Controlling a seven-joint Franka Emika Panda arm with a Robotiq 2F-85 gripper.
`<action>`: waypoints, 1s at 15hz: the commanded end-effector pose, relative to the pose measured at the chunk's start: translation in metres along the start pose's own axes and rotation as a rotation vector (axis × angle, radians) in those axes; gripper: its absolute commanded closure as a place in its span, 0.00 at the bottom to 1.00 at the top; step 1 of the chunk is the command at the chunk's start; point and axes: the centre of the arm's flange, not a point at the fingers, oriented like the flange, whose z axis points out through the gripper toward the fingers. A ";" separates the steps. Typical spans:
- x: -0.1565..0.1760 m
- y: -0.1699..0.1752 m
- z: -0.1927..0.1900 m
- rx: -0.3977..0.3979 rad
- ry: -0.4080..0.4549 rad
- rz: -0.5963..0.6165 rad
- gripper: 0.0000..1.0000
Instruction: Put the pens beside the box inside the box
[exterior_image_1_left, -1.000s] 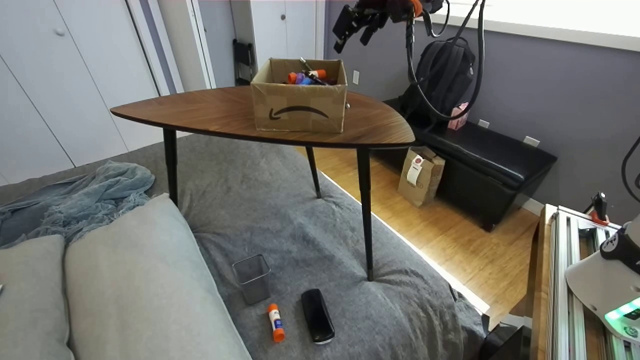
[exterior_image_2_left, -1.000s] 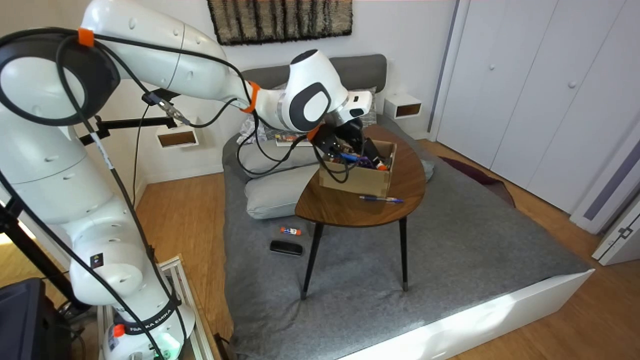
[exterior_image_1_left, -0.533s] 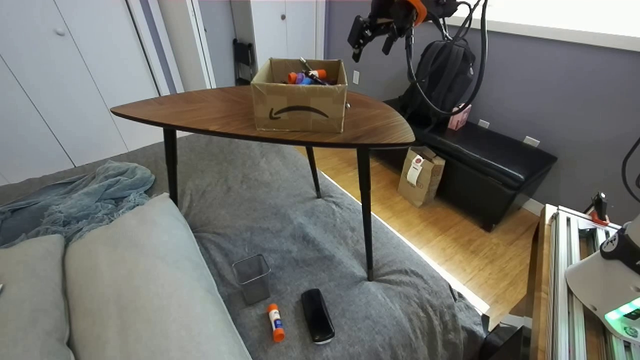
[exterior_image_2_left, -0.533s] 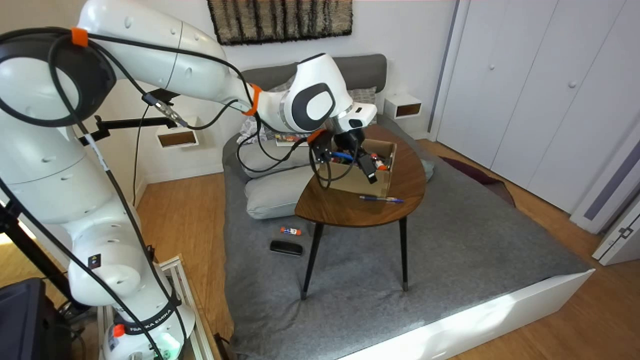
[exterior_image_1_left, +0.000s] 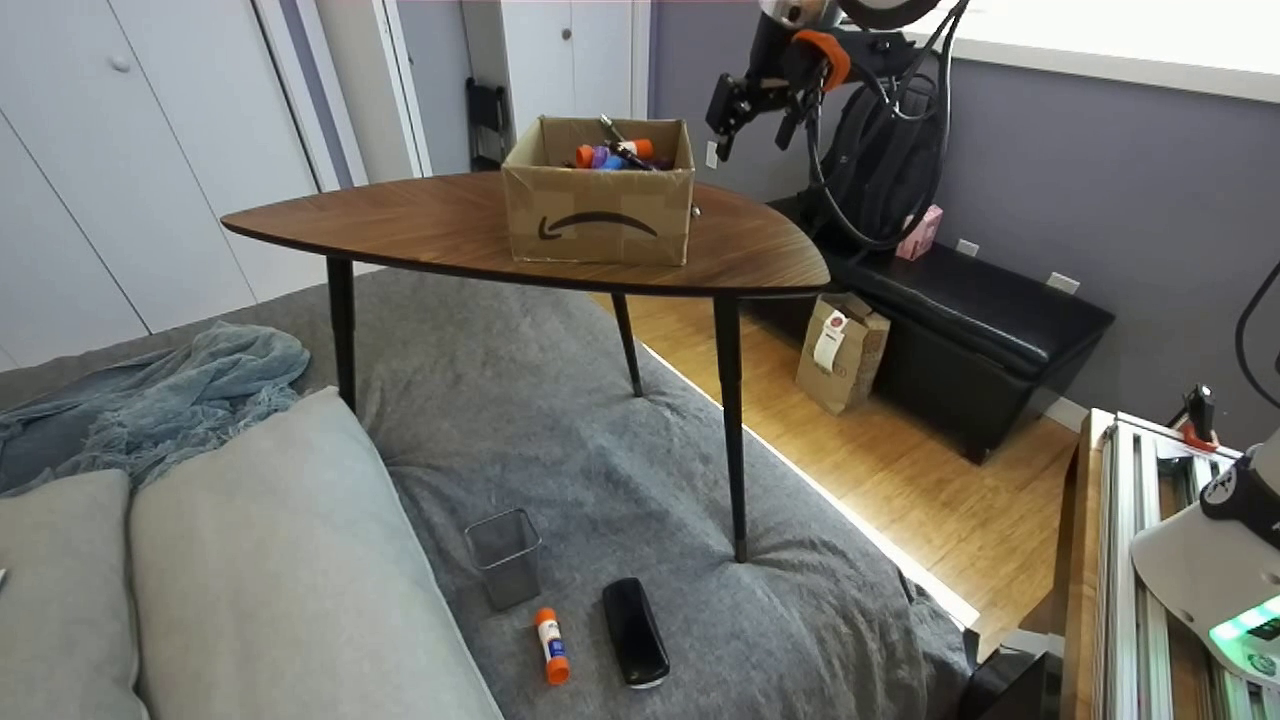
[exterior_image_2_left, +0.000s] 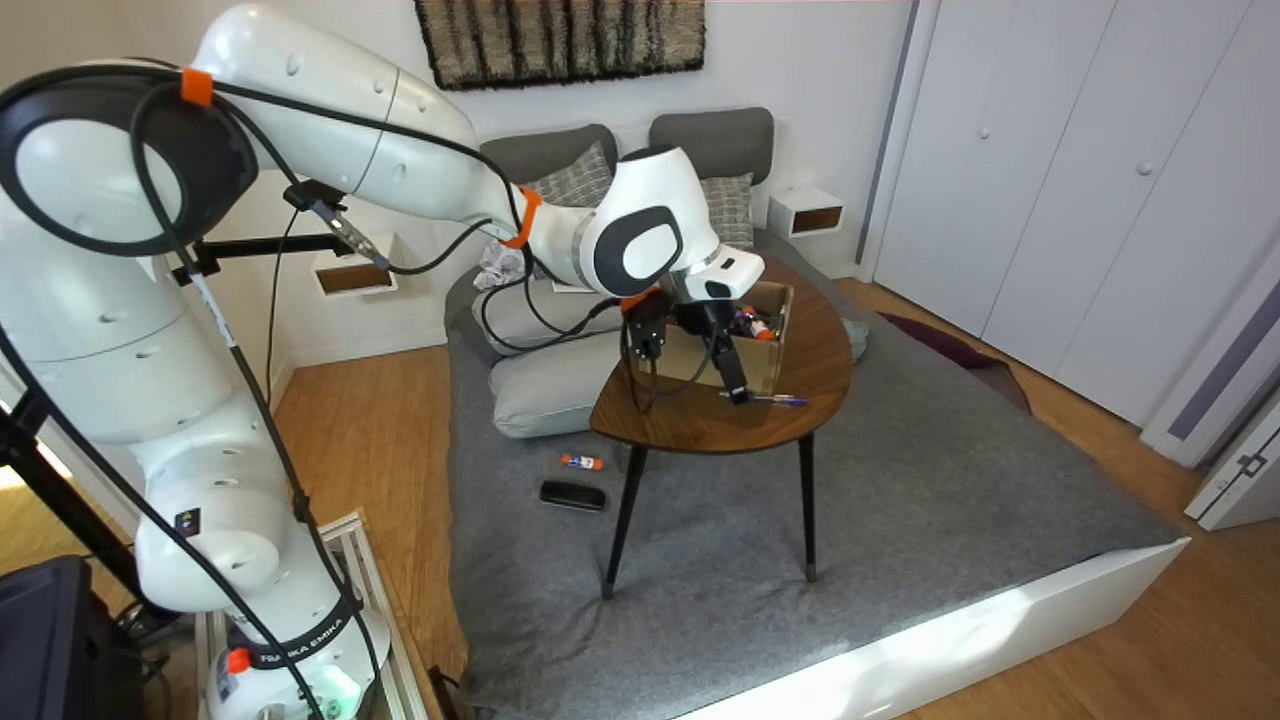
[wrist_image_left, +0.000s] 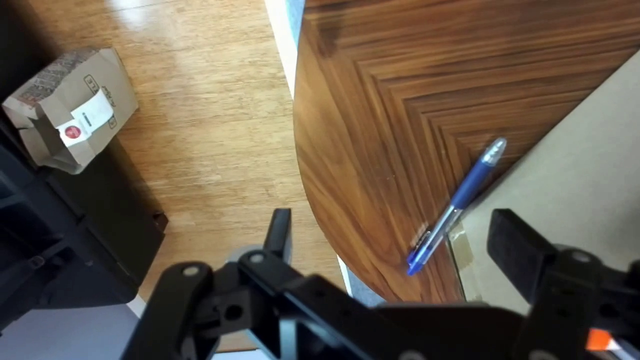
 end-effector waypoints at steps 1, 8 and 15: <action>-0.003 0.005 0.023 0.028 -0.012 0.054 0.02; -0.005 -0.009 0.061 0.101 -0.009 0.118 0.05; -0.003 -0.022 0.078 0.166 0.031 0.144 0.07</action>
